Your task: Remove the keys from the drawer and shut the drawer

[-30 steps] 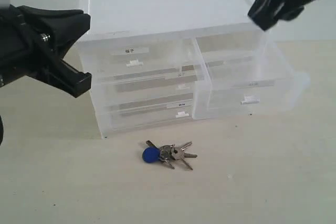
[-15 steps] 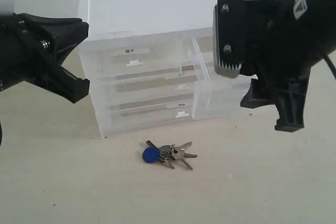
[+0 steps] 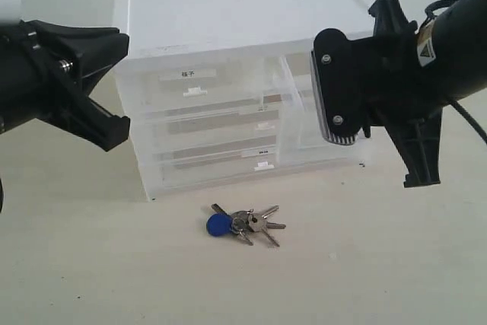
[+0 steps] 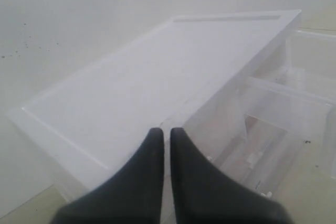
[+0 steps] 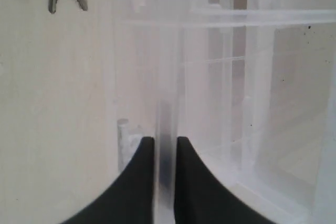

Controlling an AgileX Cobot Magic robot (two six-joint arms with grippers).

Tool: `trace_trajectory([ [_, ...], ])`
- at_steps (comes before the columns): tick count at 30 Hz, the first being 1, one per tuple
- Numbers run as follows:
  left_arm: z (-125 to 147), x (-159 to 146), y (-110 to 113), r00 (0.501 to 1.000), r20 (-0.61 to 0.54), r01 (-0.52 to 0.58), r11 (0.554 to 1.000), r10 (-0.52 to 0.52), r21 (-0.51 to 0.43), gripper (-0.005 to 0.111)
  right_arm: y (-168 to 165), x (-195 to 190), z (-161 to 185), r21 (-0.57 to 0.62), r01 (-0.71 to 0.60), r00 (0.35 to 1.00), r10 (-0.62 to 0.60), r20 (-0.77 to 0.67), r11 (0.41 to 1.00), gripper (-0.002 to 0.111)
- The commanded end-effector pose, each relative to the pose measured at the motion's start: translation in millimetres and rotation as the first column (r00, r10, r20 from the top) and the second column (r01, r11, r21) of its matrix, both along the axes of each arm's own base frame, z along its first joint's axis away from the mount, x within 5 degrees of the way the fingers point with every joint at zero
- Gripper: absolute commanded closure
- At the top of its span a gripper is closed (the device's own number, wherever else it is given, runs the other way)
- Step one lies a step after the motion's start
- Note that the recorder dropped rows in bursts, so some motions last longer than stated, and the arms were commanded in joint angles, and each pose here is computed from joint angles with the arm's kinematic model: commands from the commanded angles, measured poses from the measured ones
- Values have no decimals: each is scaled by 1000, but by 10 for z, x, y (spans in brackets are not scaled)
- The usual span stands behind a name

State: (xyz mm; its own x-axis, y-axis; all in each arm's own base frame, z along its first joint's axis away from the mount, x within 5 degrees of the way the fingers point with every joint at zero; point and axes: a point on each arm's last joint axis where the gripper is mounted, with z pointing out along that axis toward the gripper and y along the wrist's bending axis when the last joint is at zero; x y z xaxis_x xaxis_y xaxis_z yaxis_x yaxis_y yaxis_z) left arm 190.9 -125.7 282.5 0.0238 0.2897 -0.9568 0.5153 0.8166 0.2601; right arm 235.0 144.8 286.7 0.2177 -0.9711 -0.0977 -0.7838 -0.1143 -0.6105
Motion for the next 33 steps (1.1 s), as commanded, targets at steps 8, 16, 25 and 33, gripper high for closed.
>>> trace_trajectory([
  [8, -68, 30, -24, 1000, -1, 12, 999, -12, 38, 102, 44, 107, 244, -87, -181, 932, 199, 302, 980, 108],
  [16, -206, 145, -100, 1000, 7, 12, 998, -12, 68, 102, 107, 157, 275, -39, -208, 906, 207, 369, 977, 108],
  [25, -203, 154, -106, 1000, 21, 11, 998, -12, 65, 102, 265, -258, 459, 70, -232, 924, 198, 327, 970, 108],
  [33, -220, 144, -117, 1000, 5, 28, 997, -29, 76, 102, 267, -362, 499, 164, -174, 953, 124, 278, 971, 108],
])
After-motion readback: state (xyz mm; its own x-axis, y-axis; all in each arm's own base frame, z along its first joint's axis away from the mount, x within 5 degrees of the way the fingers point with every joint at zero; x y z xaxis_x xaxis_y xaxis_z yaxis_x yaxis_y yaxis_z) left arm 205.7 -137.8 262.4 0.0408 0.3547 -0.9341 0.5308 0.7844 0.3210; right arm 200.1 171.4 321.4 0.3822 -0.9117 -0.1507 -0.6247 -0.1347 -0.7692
